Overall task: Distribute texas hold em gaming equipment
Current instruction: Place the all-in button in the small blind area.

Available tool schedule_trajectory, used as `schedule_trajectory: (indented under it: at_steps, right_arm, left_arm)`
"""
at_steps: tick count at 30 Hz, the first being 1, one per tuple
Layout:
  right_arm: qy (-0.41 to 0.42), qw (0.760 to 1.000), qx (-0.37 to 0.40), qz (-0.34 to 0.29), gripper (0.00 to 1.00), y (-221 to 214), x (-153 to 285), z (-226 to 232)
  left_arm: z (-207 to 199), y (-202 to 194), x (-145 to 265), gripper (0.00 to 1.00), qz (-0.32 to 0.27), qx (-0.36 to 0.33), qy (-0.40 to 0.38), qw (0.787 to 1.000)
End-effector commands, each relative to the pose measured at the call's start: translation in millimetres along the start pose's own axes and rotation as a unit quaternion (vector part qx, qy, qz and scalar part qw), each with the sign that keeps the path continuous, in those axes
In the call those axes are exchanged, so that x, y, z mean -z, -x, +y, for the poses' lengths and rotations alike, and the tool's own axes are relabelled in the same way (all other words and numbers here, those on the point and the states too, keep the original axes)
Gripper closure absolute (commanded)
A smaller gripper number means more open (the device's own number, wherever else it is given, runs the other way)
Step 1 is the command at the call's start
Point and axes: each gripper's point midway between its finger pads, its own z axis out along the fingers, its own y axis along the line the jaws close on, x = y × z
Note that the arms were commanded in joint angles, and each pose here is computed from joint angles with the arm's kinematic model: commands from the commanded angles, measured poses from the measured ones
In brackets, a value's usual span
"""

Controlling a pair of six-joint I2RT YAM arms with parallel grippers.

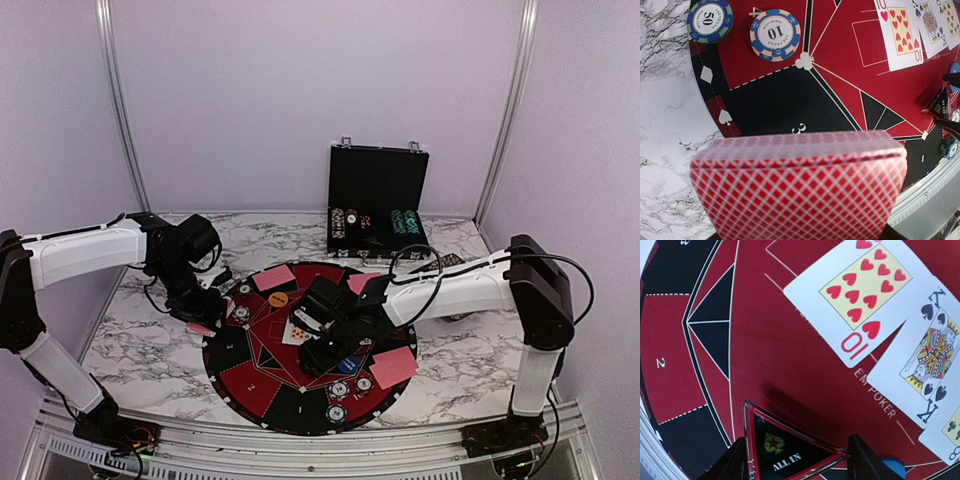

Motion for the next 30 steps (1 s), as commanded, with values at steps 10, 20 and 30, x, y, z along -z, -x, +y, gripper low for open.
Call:
schedule_trajectory:
  at_steps: [10,20,30]
  right_arm:
    - [-0.022,1.0,0.0,-0.019,0.58,3.1,11.2,2.8]
    - [-0.032,0.999,0.01,-0.012,0.57,-4.4,11.6,3.3]
    - [-0.037,0.999,0.017,-0.007,0.51,-10.9,12.3,3.5]
  left_arm:
    - [-3.1,5.0,1.5,0.51,-0.007,-0.006,-0.009,1.0]
    - [-3.3,4.8,1.1,0.51,-0.006,-0.006,-0.009,1.0]
    - [-3.4,5.8,0.8,0.51,-0.005,-0.006,-0.009,1.0]
